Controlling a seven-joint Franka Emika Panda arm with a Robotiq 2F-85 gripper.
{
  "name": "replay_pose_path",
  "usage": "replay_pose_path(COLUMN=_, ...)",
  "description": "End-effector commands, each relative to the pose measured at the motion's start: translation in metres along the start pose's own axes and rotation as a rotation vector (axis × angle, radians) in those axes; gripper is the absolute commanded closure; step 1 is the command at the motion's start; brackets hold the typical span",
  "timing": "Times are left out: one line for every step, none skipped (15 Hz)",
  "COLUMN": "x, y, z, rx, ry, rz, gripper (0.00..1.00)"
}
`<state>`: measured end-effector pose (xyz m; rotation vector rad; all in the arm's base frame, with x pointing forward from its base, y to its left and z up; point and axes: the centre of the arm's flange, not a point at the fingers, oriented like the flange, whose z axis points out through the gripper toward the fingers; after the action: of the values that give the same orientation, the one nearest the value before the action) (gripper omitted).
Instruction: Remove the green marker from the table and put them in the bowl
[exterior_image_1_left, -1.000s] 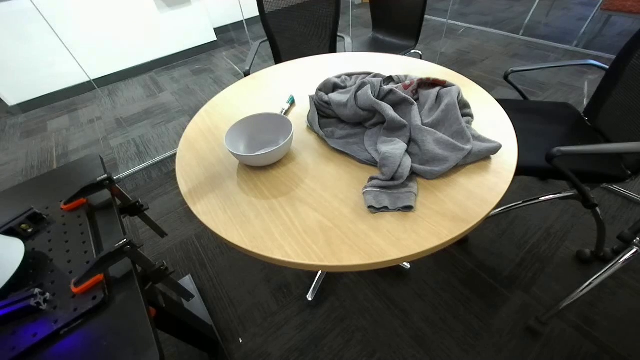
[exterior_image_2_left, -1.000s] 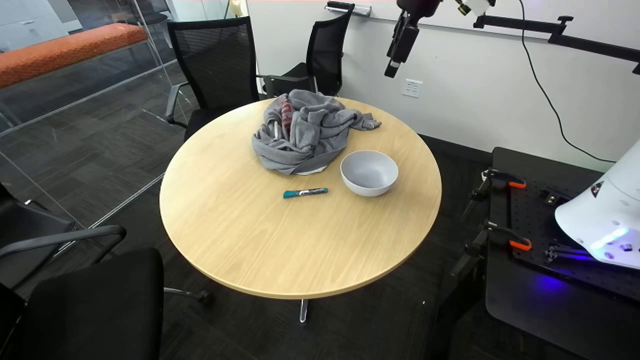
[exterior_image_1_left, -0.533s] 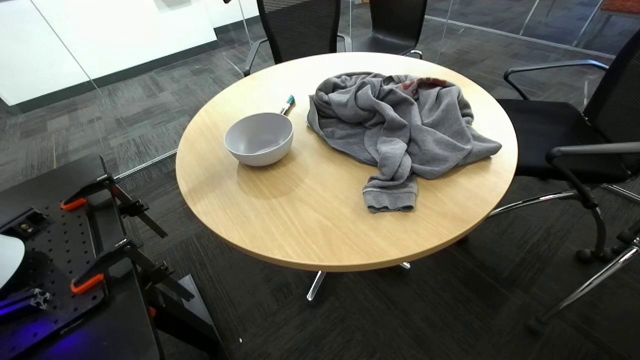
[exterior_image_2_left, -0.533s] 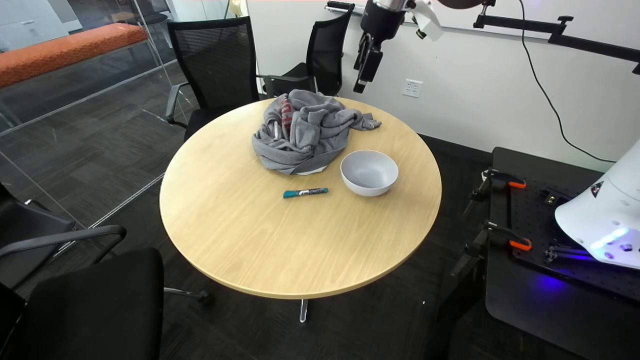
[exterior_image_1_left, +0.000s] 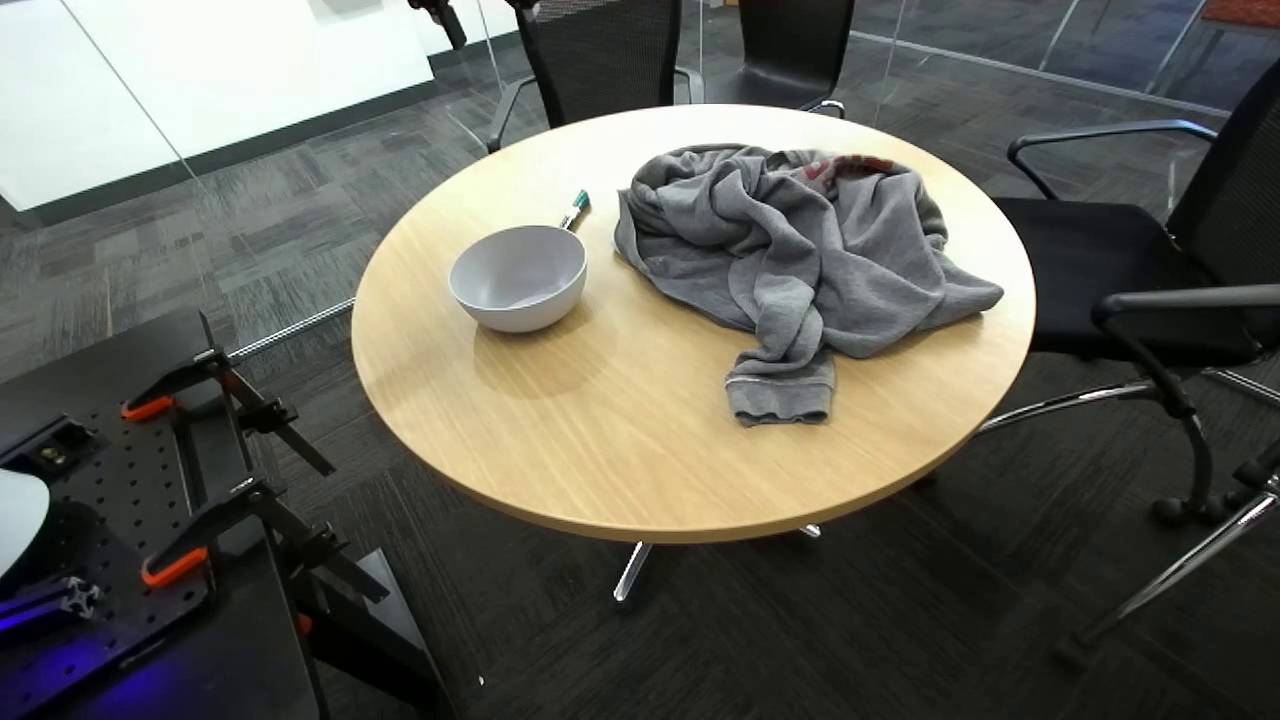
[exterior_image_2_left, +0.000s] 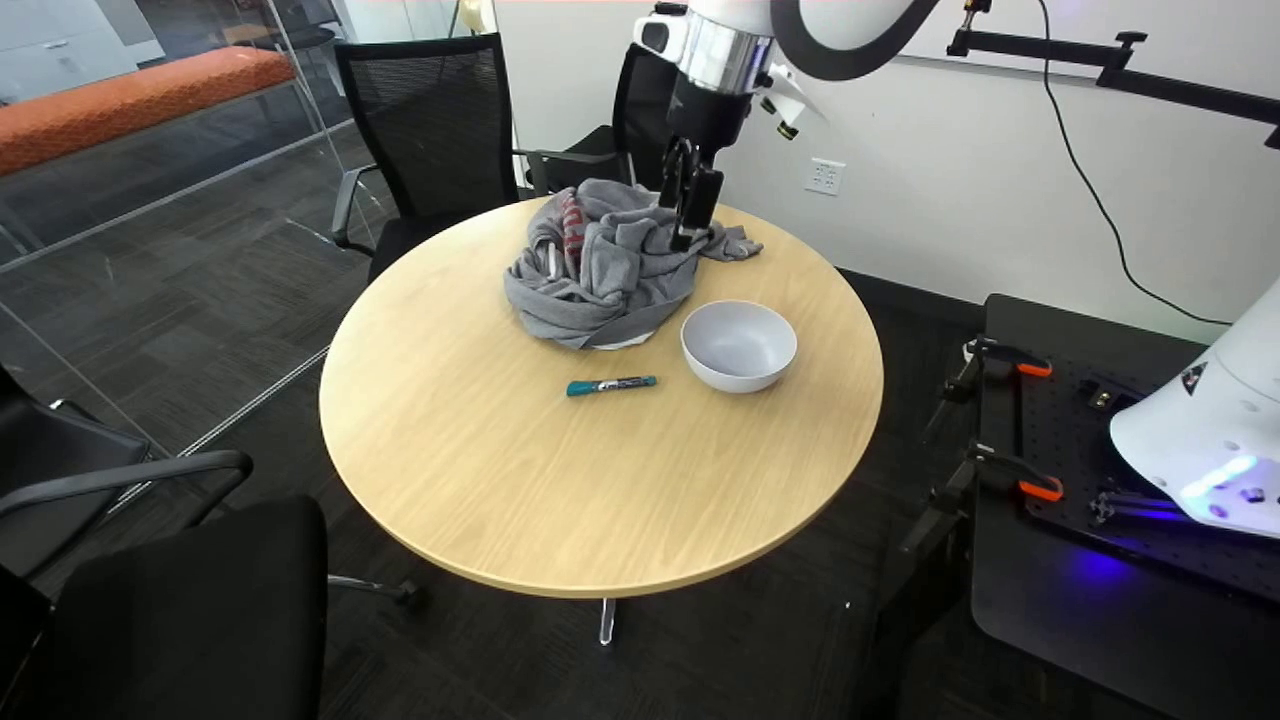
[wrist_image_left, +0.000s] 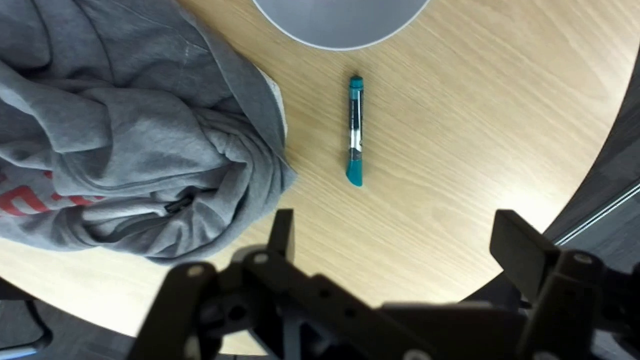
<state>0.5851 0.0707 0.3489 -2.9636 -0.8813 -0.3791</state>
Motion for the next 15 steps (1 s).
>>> replay_pose_path(x=0.021, y=0.002, z=0.022, rx=0.046, ry=-0.019, rz=-0.054, gripper=0.00)
replay_pose_path(x=0.022, y=-0.001, z=0.029, rx=0.033, ry=-0.041, rz=-0.051, gripper=0.00)
replay_pose_path(x=0.010, y=-0.007, z=0.022, rx=0.025, ry=-0.018, rz=-0.035, gripper=0.00)
replay_pose_path(x=0.011, y=-0.007, z=0.028, rx=0.029, ry=-0.025, rz=-0.040, gripper=0.00)
replay_pose_path(x=0.012, y=-0.007, z=0.032, rx=0.032, ry=-0.030, rz=-0.041, gripper=0.00)
replay_pose_path(x=0.013, y=-0.007, z=0.034, rx=0.032, ry=-0.031, rz=-0.041, gripper=0.00)
replay_pose_path(x=0.013, y=-0.006, z=0.034, rx=0.032, ry=-0.030, rz=-0.041, gripper=0.00)
replay_pose_path(x=0.014, y=-0.006, z=0.034, rx=0.032, ry=-0.029, rz=-0.041, gripper=0.00)
replay_pose_path(x=0.014, y=-0.006, z=0.033, rx=0.031, ry=-0.028, rz=-0.041, gripper=0.00)
replay_pose_path(x=0.014, y=-0.006, z=0.033, rx=0.031, ry=-0.028, rz=-0.041, gripper=0.00)
replay_pose_path(x=0.014, y=-0.006, z=0.033, rx=0.031, ry=-0.028, rz=-0.041, gripper=0.00)
replay_pose_path(x=0.019, y=-0.005, z=0.037, rx=0.028, ry=-0.042, rz=-0.053, gripper=0.00)
replay_pose_path(x=0.024, y=-0.004, z=0.044, rx=0.019, ry=-0.062, rz=-0.061, gripper=0.00)
replay_pose_path(x=0.028, y=-0.003, z=0.049, rx=0.012, ry=-0.078, rz=-0.076, gripper=0.00)
replay_pose_path(x=0.031, y=-0.001, z=0.055, rx=-0.005, ry=-0.101, rz=-0.087, gripper=0.00)
